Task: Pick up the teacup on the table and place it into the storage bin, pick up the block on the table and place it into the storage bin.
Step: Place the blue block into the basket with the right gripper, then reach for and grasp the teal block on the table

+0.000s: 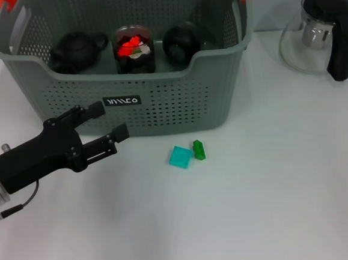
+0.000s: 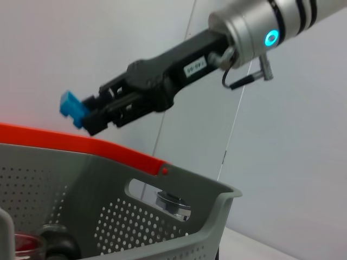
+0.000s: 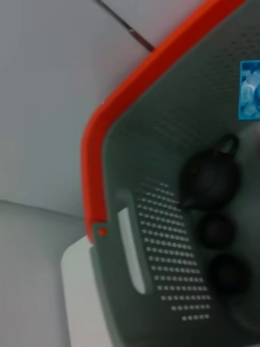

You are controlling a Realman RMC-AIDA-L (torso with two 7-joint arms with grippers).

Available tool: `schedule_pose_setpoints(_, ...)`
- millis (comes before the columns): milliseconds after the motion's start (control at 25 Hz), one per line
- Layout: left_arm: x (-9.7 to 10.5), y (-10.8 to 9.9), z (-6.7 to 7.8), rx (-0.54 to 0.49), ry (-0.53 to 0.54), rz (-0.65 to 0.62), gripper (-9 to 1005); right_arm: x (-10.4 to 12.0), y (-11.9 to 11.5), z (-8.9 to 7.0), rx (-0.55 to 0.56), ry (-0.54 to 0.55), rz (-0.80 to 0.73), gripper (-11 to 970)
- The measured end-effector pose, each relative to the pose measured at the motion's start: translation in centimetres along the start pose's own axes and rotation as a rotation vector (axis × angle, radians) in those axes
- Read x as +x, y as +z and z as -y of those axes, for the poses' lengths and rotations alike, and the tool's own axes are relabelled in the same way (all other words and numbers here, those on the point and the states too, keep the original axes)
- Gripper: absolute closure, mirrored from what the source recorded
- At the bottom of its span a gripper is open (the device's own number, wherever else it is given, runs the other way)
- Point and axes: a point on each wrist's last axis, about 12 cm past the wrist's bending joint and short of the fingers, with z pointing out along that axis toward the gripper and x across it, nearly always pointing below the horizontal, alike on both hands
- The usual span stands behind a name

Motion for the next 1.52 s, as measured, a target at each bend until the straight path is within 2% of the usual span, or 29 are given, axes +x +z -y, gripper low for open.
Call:
schedule_pose_setpoints(80, 0.0, 0.0, 0.0, 0.0, -0.002, 0.001, 166, 1.1, 1.0, 0.0, 0.008, 0.021, -0.019, 527)
schedule_pose_setpoints(280, 0.1, 0.0, 0.1, 0.001, -0.003, 0.001, 166, 1.9, 1.8, -0.2, 0.009, 0.018, -0.044, 528)
schedule_pose_setpoints(600, 0.1, 0.0, 0.1, 0.0, -0.004, 0.001, 166, 1.9, 1.9, -0.3, 0.012, 0.032, -0.045, 527)
schedule_pose_setpoints(840, 0.2, -0.1, 0.2, -0.002, -0.007, -0.001, 166, 1.4, 1.8, 0.1, 0.046, 0.033, -0.006, 473)
schedule_pose_setpoints(1040, 0.4, -0.3, 0.2, -0.005, -0.01, -0.002, 167, 1.0, 1.4, 0.5, 0.06, 0.035, 0.032, 292)
schedule_pose_setpoints(1120, 0.4, -0.3, 0.2, -0.005, -0.01, -0.001, 167, 0.9, 0.7, 0.6, 0.053, 0.044, 0.063, 292)
schedule_pose_setpoints(1320, 0.3, -0.3, 0.2, -0.004, -0.01, -0.001, 167, 2.7, -2.6, 0.5, -0.026, 0.095, 0.224, 293)
schedule_pose_setpoints(1440, 0.3, -0.2, 0.3, 0.0, -0.01, 0.001, 167, 5.1, -6.1, 0.2, -0.064, 0.115, 0.398, 297)
schedule_pose_setpoints(1520, 0.3, -0.3, 0.3, -0.001, -0.01, 0.001, 167, 8.0, -8.2, -0.1, -0.092, 0.136, 0.513, 302)
